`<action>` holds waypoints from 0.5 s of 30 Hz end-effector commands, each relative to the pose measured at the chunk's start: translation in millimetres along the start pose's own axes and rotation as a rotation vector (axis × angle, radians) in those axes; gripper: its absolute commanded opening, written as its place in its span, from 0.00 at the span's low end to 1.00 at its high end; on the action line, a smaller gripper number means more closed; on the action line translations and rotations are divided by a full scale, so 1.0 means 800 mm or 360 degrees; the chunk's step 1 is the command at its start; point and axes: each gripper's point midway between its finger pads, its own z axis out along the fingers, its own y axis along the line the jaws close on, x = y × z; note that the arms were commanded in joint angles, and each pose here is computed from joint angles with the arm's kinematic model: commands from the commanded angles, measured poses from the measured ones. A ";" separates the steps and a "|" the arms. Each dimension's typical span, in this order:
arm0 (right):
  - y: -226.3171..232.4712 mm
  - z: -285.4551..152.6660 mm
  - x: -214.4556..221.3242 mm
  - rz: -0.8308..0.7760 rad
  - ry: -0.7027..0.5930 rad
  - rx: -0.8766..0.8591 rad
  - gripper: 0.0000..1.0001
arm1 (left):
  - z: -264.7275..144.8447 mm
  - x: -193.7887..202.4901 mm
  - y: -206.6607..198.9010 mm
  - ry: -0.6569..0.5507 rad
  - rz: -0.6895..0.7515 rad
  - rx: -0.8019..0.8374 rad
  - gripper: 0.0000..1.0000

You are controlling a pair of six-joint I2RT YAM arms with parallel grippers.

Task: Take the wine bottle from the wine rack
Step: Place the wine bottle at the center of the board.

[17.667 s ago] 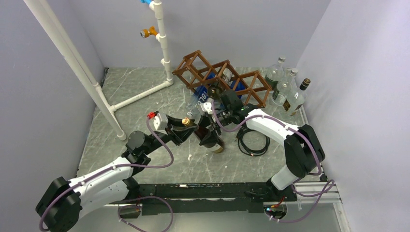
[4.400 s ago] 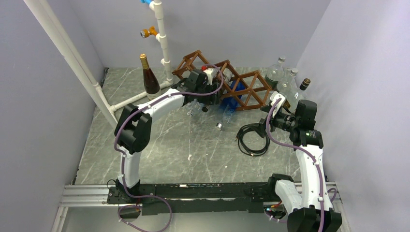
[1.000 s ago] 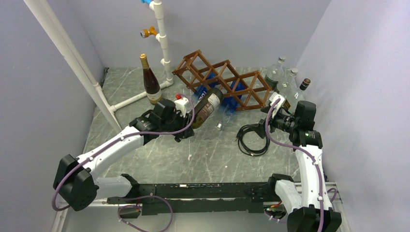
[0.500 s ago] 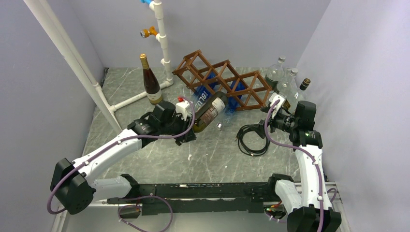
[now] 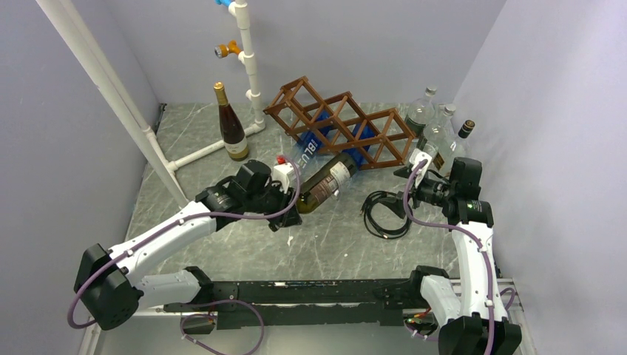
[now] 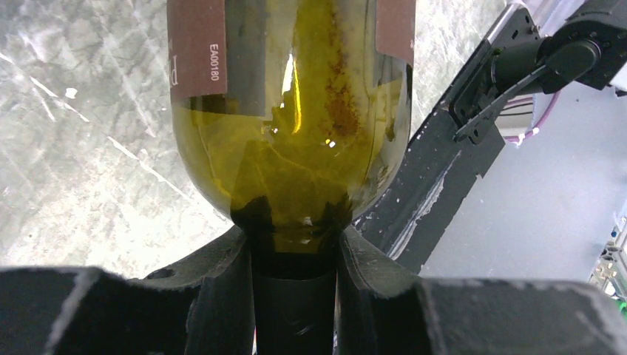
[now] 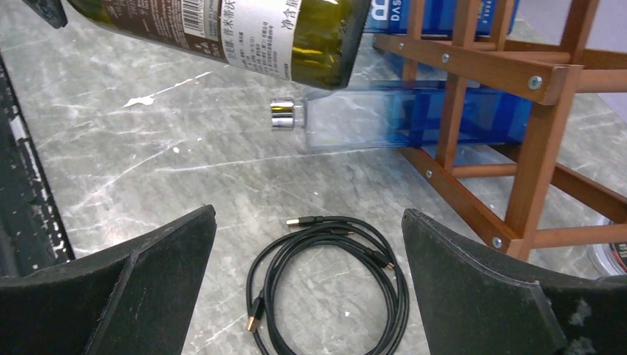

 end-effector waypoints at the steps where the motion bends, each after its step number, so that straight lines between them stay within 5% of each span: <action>1: 0.020 -0.004 -0.020 -0.0132 -0.0094 -0.0141 1.00 | -0.014 -0.044 -0.045 -0.0219 0.0181 0.0215 0.00; 15: 0.056 -0.011 -0.023 -0.0281 -0.0168 -0.0317 1.00 | 0.004 -0.015 -0.077 -0.0113 0.0200 0.0352 0.00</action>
